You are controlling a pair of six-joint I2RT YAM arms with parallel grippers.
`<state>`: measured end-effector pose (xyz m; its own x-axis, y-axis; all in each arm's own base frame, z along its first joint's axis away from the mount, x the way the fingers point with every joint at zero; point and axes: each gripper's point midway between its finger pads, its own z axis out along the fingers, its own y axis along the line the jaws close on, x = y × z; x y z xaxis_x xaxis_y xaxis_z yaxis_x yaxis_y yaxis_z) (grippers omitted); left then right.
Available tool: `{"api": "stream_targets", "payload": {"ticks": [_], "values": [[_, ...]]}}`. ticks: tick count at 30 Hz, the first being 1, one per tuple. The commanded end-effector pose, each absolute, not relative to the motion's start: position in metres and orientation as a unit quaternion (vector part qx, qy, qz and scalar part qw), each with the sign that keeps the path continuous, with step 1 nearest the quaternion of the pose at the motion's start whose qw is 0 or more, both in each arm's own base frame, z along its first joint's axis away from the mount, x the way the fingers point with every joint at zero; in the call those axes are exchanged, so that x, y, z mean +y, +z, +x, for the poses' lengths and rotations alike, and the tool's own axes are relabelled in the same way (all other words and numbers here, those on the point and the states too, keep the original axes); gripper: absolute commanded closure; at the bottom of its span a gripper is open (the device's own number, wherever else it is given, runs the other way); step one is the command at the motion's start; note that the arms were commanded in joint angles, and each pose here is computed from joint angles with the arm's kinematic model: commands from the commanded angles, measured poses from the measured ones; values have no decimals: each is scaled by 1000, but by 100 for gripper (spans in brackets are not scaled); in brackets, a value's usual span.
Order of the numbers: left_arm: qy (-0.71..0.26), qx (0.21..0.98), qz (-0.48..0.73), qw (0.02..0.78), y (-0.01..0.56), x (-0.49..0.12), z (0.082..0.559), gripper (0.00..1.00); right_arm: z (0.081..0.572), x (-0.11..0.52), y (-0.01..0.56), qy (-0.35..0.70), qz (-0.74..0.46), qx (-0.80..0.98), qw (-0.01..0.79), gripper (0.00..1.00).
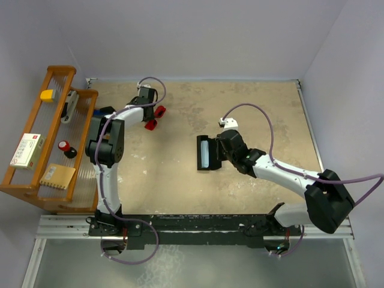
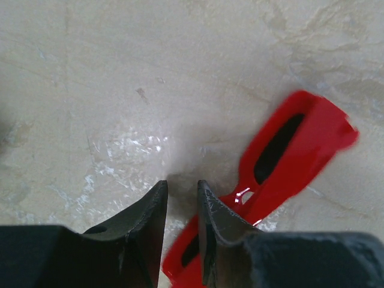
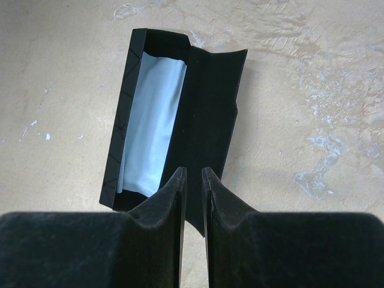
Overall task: Organize the sunglasses
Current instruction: Adjust the sunglasses at the center of the board.
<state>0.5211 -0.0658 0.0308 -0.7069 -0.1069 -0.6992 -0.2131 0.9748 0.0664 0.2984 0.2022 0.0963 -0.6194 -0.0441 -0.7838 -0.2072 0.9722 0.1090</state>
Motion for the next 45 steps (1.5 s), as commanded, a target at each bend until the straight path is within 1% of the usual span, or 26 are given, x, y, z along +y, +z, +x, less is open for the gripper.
{"api": "stream_targets", "payload": {"ticks": [1, 7, 24, 26, 29, 33, 37, 40, 45], "values": [[53, 913, -76, 397, 55, -83, 521, 77, 301, 205, 104, 103, -66, 886, 446, 80], [50, 912, -74, 401, 58, -94, 515, 77, 299, 204, 106, 106, -66, 885, 448, 80], [88, 910, -97, 394, 59, -78, 511, 77, 297, 202, 112, 109, -67, 882, 454, 80], [88, 909, -104, 395, 63, -78, 511, 78, 297, 201, 113, 107, -67, 882, 455, 80], [68, 905, -123, 402, 74, -82, 509, 79, 298, 201, 113, 107, -66, 881, 456, 80], [22, 895, -164, 414, 91, -92, 507, 73, 298, 202, 114, 109, -65, 880, 458, 80], [-23, 889, -187, 418, 102, -108, 509, 72, 297, 202, 113, 111, -65, 880, 457, 80], [-44, 888, -199, 412, 102, -118, 513, 70, 297, 201, 113, 111, -65, 880, 458, 80], [-47, 893, -210, 396, 92, -129, 518, 67, 296, 198, 115, 108, -61, 878, 462, 80]]}}
